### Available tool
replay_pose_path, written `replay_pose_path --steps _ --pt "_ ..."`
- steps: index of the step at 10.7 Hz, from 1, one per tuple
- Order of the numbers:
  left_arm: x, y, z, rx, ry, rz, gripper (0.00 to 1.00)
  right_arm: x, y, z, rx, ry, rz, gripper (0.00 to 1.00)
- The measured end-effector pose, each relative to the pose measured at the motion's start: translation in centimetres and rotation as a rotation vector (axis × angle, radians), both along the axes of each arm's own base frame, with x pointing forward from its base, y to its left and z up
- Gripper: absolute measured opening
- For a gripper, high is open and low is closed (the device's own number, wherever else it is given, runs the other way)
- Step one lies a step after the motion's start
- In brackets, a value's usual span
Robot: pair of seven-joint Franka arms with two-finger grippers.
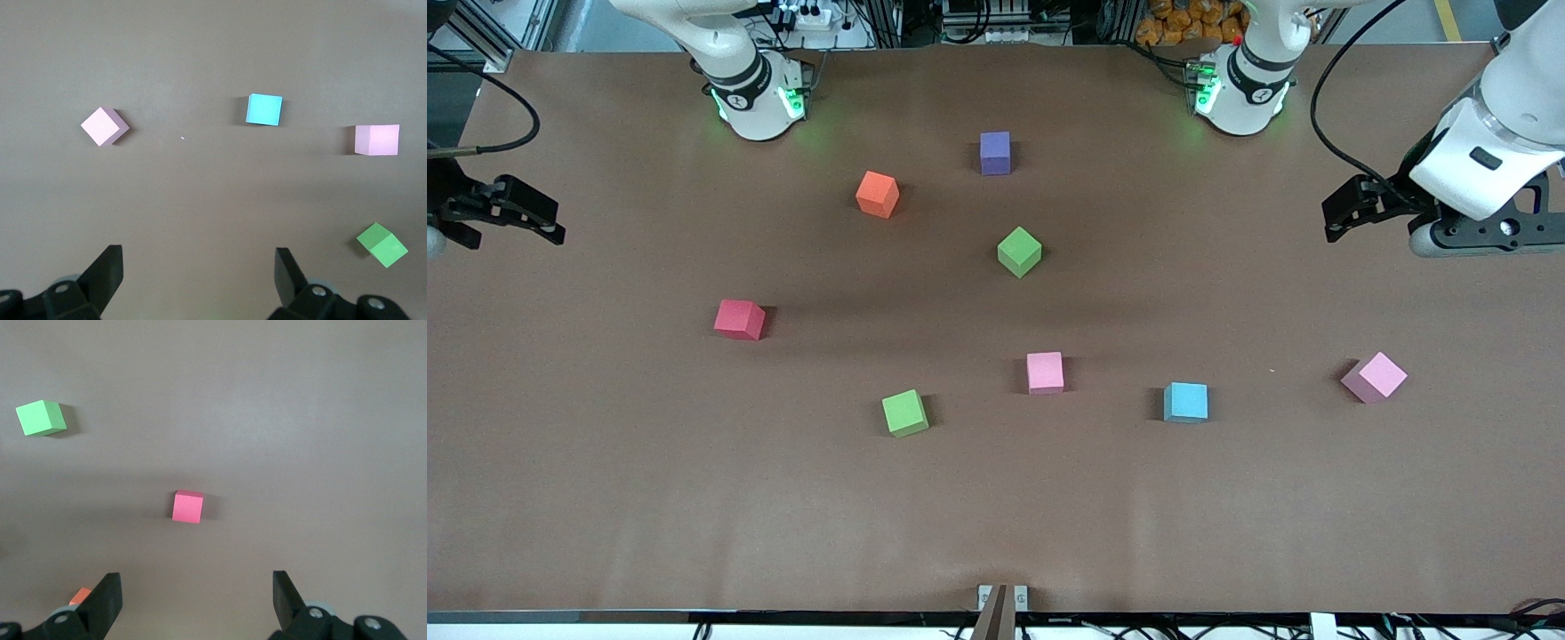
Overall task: Arrange blocks into number 1
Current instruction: 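Reach the left gripper to the green cube while the right gripper reaches the red cube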
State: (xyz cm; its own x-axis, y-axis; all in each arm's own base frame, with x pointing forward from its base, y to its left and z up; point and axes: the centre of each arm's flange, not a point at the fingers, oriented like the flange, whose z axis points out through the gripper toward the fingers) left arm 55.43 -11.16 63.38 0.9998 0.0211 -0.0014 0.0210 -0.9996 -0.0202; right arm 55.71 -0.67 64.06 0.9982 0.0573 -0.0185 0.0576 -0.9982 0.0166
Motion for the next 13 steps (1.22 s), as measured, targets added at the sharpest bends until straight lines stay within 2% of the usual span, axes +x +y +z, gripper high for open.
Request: replay_pose_path --steps 3,5,7,9,11,13 --pt "-0.1 -0.5 -0.2 -0.004 0.006 -0.008 1.0 -0.1 -0.2 -0.1 0.0 0.012 -0.004 1.0" --pt "-0.7 -4.6 -1.8 -0.041 0.047 -0.014 1.0 -0.3 -0.4 -0.3 0.001 0.029 -0.008 1.0" --pt "-1.8 -12.6 -5.8 -0.066 0.093 0.102 1.0 -0.3 -0.3 -0.5 0.002 0.039 -0.007 1.0" --pt "-4.2 -20.6 -11.6 -0.082 0.134 0.279 1.0 0.2 -0.1 -1.8 0.002 0.066 -0.004 1.0" --pt "-7.4 -26.2 -18.1 -0.107 0.194 0.47 1.0 1.3 0.2 -4.6 0.01 0.118 -0.002 1.0" --pt "-9.4 -29.1 -23.8 -0.074 0.277 0.556 1.0 2.6 0.4 -8.9 0.027 0.176 -0.005 1.0"
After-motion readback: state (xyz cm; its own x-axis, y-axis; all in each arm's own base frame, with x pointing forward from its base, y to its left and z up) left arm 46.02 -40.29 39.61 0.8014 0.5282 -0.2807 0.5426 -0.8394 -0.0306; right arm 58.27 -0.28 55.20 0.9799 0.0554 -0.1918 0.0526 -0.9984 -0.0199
